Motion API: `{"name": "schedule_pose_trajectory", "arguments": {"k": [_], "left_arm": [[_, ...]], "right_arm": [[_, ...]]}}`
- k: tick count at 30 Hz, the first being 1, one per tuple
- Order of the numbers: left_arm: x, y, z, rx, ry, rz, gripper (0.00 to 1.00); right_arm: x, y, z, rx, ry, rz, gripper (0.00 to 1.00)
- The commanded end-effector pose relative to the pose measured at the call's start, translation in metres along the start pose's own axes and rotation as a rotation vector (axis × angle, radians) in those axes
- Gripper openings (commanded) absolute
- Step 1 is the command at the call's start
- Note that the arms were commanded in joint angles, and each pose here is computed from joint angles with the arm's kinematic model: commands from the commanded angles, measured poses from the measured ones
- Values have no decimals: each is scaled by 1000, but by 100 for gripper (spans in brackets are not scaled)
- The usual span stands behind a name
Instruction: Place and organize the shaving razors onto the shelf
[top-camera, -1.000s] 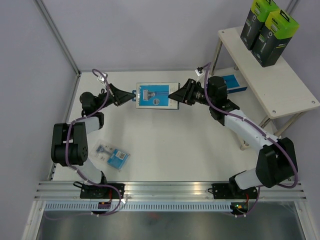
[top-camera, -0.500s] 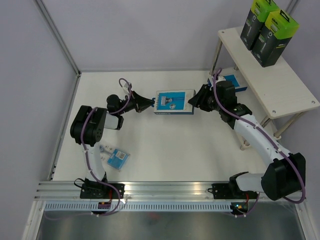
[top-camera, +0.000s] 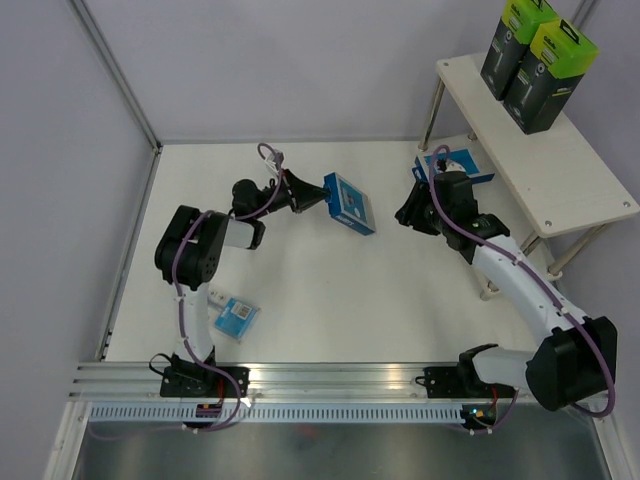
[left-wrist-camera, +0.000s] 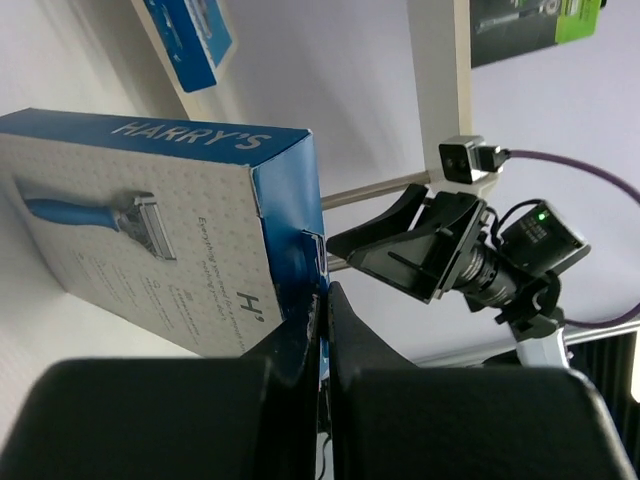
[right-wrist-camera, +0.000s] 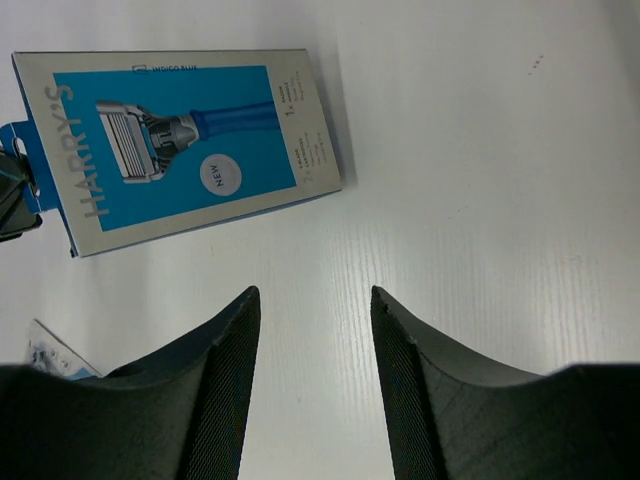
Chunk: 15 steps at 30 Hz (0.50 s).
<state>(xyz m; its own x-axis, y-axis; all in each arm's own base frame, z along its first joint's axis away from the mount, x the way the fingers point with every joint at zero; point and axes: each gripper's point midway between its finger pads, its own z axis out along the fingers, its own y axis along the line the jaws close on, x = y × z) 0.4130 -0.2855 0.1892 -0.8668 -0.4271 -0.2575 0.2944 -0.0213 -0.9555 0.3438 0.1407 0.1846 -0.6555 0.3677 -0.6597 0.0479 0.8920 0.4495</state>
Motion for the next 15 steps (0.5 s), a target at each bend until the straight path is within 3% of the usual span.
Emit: {"name": "schedule_pose_trajectory", "arguments": {"k": [1,6,15], "left_arm": [[1,-46,19,140,13,248,2],[27,-78,48,127,105,355,2],[75,-146,86,285,251,458,2]], "right_arm": [[-32,0,-28,46,-103,-33,55],[-58,1,-63,64,-212,-49,56],[-86,-10,-113,128,-379,-21,61]]}}
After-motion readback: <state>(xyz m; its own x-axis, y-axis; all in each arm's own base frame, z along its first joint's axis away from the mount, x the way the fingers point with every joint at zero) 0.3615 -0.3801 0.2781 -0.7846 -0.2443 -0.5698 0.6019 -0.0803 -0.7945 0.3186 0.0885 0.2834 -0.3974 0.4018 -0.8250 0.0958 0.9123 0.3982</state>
